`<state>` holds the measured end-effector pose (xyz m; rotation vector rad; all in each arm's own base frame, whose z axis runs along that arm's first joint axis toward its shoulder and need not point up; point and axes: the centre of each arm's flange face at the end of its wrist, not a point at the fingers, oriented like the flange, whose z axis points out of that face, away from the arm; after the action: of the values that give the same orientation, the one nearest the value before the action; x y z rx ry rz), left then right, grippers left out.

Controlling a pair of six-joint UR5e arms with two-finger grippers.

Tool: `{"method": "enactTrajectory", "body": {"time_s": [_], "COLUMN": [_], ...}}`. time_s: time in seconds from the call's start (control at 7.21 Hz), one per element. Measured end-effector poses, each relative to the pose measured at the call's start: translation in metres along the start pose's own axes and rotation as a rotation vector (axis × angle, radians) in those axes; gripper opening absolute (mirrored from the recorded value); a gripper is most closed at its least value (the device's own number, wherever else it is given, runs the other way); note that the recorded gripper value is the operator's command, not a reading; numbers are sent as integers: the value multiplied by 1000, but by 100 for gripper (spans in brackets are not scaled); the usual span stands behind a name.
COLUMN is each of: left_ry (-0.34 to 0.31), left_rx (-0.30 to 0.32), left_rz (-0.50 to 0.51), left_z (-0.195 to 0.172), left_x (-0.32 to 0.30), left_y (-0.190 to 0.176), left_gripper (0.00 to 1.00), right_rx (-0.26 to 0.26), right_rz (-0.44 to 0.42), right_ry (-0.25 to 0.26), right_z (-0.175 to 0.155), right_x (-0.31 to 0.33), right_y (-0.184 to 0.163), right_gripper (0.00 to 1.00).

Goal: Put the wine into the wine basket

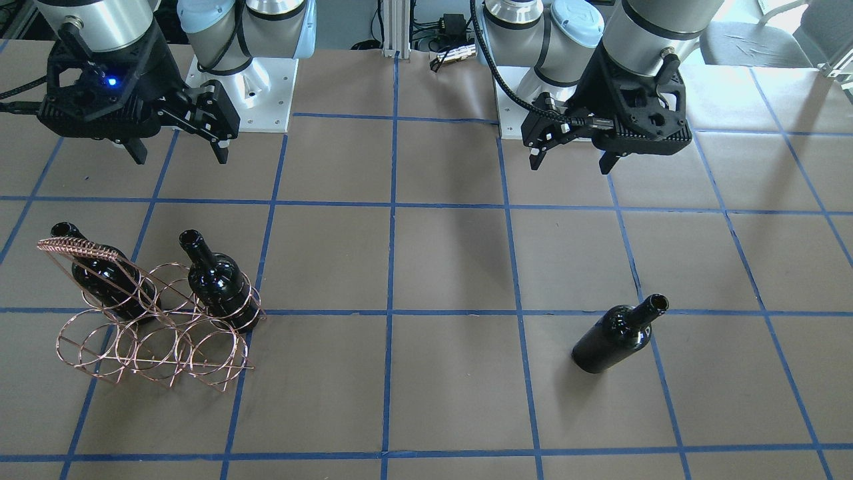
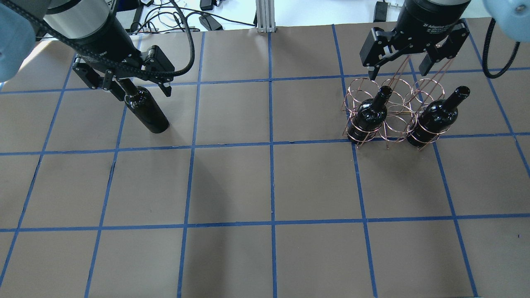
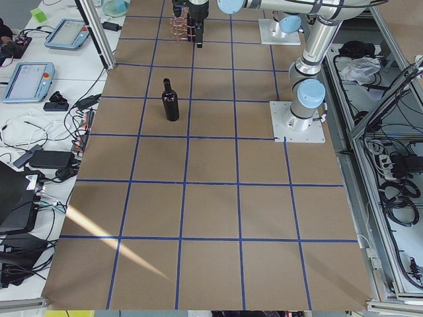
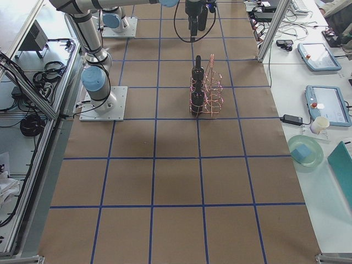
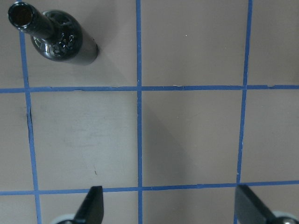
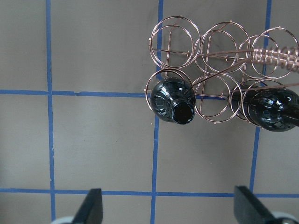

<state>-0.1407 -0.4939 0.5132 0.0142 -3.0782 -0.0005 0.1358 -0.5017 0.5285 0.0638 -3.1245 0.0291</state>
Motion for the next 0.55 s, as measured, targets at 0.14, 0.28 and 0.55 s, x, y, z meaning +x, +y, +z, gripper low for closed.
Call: {"method": "enactTrajectory", "body": {"time_s": [0.14, 0.28, 0.55], "left_ry": [-1, -1, -1], "left_rx": [1, 1, 6], "left_rz": [0, -2, -15], "left_z": [0, -1, -1], "left_x": [0, -1, -9], "left_y": [0, 0, -3], "left_gripper": [100, 100, 100], "right_rx": [0, -1, -8], "right_rz": [0, 2, 8], "right_ry": [0, 0, 7], "right_z": [0, 0, 2], "right_x": [0, 0, 1], "right_y": [0, 0, 0], "right_gripper": [100, 100, 100]}}
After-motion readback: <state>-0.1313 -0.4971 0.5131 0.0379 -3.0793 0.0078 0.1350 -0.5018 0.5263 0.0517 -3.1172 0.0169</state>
